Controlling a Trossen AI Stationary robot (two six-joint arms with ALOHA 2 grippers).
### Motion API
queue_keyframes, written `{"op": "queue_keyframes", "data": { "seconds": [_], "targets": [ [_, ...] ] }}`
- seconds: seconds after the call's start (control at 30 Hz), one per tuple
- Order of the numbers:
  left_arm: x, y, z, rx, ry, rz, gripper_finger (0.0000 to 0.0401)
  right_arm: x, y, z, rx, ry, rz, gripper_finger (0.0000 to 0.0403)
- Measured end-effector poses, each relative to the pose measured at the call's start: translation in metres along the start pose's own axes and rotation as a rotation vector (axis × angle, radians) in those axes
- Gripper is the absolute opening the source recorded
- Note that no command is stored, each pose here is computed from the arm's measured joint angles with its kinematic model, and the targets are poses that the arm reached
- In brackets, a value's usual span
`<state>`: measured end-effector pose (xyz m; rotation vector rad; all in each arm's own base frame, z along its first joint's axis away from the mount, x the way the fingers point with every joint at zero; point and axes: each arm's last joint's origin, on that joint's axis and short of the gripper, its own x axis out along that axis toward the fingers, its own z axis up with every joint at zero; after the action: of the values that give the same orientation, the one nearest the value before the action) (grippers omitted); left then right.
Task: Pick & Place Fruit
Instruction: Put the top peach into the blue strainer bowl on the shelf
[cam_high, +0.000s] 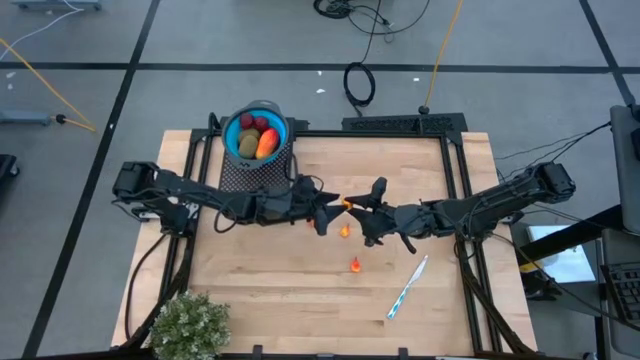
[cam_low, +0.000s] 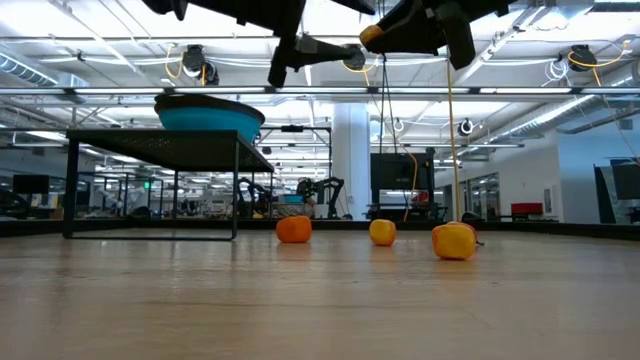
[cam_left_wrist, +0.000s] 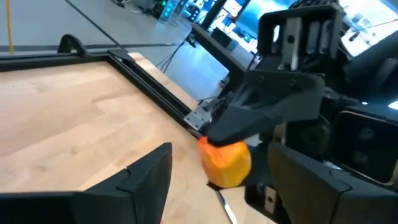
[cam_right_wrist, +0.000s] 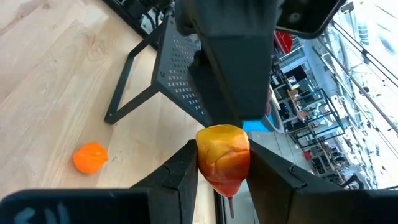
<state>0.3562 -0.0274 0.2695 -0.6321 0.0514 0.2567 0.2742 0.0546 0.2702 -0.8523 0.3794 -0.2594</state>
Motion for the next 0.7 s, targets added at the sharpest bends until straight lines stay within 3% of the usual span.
{"op": "queue_keyframes", "data": {
  "seconds": [0.7],
  "targets": [
    [0.0006, 0.0015, 0.0013, -0.021, -0.016, 0.015, 0.0274, -0.0029, -0.0006, 0.0068, 0.035, -0.050, -0.020, 0.0112]
  ]
}}
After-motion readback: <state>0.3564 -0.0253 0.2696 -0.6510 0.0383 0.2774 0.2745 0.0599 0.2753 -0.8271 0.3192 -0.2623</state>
